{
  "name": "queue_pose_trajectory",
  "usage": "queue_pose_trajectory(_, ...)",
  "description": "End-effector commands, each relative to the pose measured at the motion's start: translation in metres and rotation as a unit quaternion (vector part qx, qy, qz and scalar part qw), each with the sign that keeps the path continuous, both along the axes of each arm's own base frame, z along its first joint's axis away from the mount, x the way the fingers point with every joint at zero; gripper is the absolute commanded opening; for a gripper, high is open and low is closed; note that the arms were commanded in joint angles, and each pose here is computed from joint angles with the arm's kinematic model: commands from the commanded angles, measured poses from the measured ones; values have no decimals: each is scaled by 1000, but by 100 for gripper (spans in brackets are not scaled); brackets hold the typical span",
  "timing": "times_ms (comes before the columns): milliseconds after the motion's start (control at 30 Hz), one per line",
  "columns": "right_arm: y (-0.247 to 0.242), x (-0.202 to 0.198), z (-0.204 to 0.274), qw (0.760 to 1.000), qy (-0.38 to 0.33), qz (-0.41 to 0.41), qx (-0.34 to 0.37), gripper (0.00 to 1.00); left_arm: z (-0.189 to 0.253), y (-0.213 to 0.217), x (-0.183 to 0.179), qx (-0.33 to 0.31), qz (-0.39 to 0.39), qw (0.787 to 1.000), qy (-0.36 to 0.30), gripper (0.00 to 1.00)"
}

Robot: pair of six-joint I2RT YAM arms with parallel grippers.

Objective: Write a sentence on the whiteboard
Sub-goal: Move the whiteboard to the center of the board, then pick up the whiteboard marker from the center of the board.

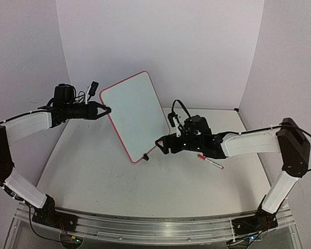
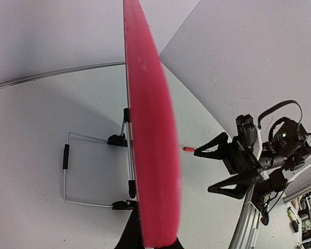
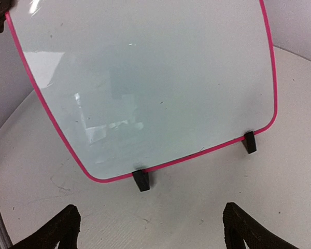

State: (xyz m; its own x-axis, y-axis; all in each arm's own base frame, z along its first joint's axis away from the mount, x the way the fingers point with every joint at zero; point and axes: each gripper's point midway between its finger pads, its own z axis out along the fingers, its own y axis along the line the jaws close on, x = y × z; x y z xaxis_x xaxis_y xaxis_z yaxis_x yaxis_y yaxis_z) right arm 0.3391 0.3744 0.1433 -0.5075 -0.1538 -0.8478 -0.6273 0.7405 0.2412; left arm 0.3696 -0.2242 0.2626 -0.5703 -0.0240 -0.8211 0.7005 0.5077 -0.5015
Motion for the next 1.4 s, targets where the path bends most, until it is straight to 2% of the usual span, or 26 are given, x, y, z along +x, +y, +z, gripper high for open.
queue_pose_trajectory(0,-54,29,13,997,6,-74,5,92,1,-38,-62,-50,-141,981,124,0)
queue_pose_trajectory(300,-141,42,2,985,38,-156,-63,94,-12,-62,-81,-25,-197,967,158,0)
queue_pose_trajectory(567,-200,27,-53,956,163,-203,-138,91,-30,-65,-78,-1,-197,965,174,2)
queue_pose_trajectory(767,-219,1,-89,930,242,-212,-177,89,-31,-61,-79,23,-176,972,154,23)
queue_pose_trajectory(1167,-239,-5,-131,900,315,-216,-212,78,-14,-36,-85,57,-97,991,79,81)
queue_pose_trajectory(1233,-240,-3,-134,898,319,-214,-216,75,-11,-28,-83,66,-68,993,63,86)
queue_pose_trajectory(1367,-239,-4,-138,894,328,-206,-224,65,0,-8,-77,83,4,996,25,90)
